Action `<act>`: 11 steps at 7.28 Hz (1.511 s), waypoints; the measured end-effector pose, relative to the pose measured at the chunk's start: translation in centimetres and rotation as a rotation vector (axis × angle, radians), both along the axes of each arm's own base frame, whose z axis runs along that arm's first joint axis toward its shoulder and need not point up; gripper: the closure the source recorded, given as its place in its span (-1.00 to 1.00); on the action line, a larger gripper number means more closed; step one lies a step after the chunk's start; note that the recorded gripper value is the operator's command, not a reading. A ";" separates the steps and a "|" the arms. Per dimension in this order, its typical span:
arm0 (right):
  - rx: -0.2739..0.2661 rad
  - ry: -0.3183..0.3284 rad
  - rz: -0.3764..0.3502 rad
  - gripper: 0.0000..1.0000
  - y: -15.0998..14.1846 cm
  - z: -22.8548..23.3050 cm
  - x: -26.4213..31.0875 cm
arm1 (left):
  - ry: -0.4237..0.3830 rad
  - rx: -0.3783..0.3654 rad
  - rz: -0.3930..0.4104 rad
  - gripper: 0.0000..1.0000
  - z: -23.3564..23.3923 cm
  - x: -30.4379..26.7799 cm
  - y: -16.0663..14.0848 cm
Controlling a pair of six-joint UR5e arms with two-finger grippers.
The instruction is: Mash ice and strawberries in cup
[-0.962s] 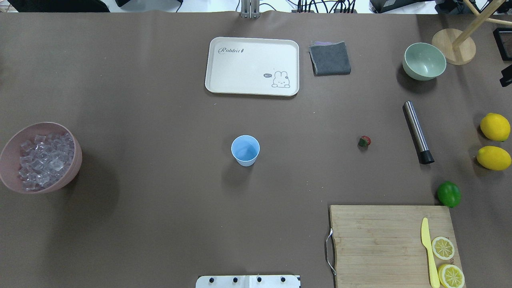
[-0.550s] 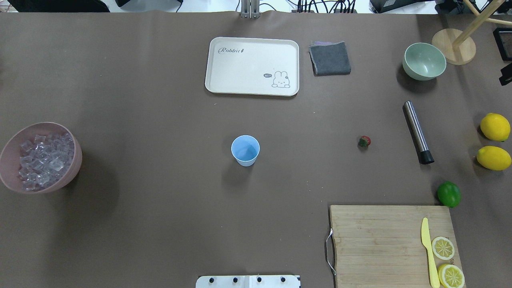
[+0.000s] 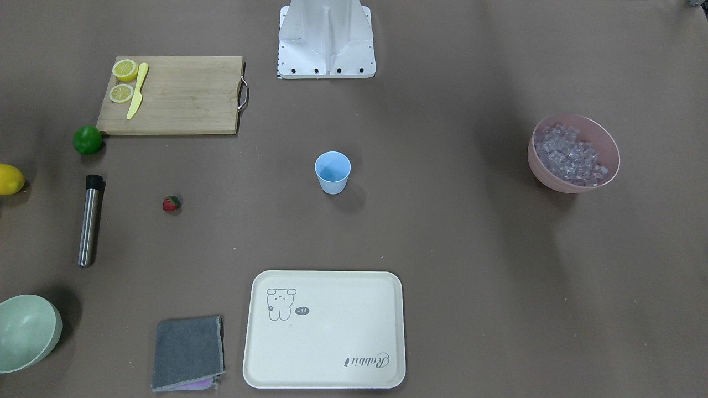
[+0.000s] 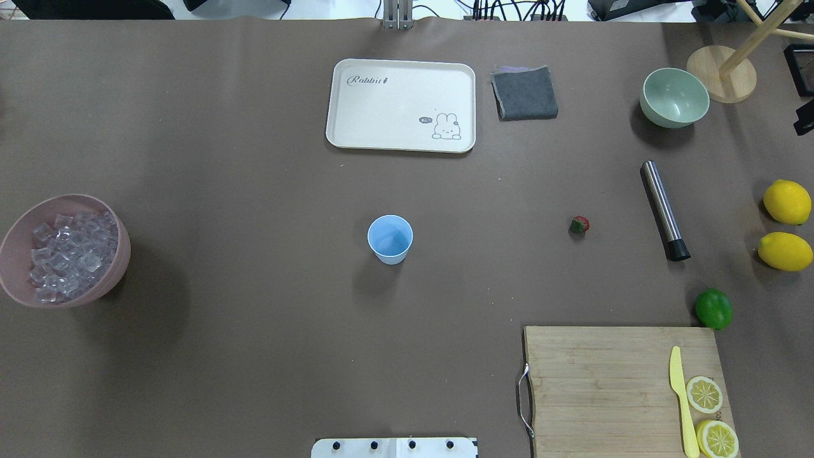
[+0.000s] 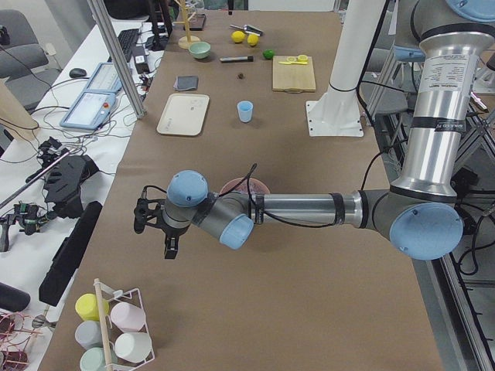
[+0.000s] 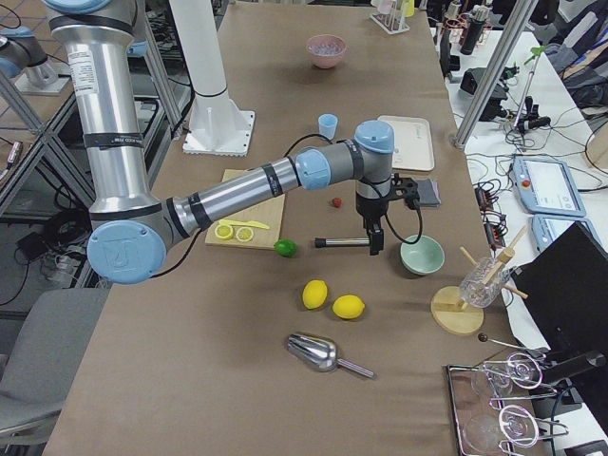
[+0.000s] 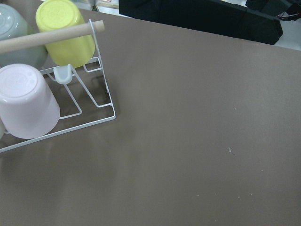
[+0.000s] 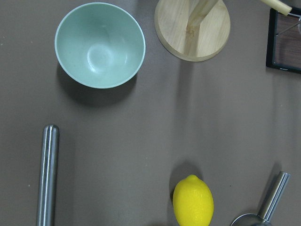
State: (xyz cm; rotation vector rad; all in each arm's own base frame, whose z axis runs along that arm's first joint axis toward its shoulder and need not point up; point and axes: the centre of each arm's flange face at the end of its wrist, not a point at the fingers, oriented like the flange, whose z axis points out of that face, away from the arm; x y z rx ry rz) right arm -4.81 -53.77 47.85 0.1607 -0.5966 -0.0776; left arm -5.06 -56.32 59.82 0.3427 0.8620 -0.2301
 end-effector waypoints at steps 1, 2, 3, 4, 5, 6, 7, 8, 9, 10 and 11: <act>-0.002 -0.001 0.000 -1.00 0.0 0.0 0.0 | -0.013 0.033 0.033 -0.96 -0.4 0.7 -0.1; -0.004 -0.001 -0.001 -1.00 0.1 0.1 0.0 | -0.020 0.050 0.063 -0.95 -0.5 1.6 -0.1; -0.006 -0.001 -0.001 -1.00 0.1 0.2 0.0 | -0.019 0.063 0.095 -0.94 -0.9 3.1 0.0; -0.008 -0.002 0.000 -1.00 0.1 0.1 0.0 | -0.011 0.086 0.144 -0.94 -2.1 5.7 0.1; -0.013 -0.011 0.006 -1.00 0.0 -0.1 -0.1 | 0.012 0.126 0.213 -0.94 -4.3 9.0 0.5; -0.034 -0.030 0.029 -1.00 -0.1 -0.4 -0.3 | 0.044 0.176 0.295 -0.94 -7.1 12.6 1.6; -0.062 -0.045 0.056 -1.00 0.0 -0.3 -0.5 | 0.070 0.223 0.375 -0.94 -9.5 16.1 3.3; -0.080 -0.052 0.072 -1.00 0.1 -0.2 -0.7 | 0.087 0.264 0.443 -0.94 -11.5 19.2 4.8; -0.090 -0.056 0.080 -1.00 0.0 -0.3 -1.2 | 0.094 0.301 0.502 -0.94 -12.6 21.4 6.5; -0.094 -0.057 0.085 -1.00 -0.1 -0.4 -1.5 | 0.082 0.347 0.567 -0.94 -12.4 22.4 8.3; -0.096 -0.055 0.088 -1.00 -0.1 -0.4 -1.6 | 0.054 0.406 0.637 -0.94 -11.1 22.6 9.9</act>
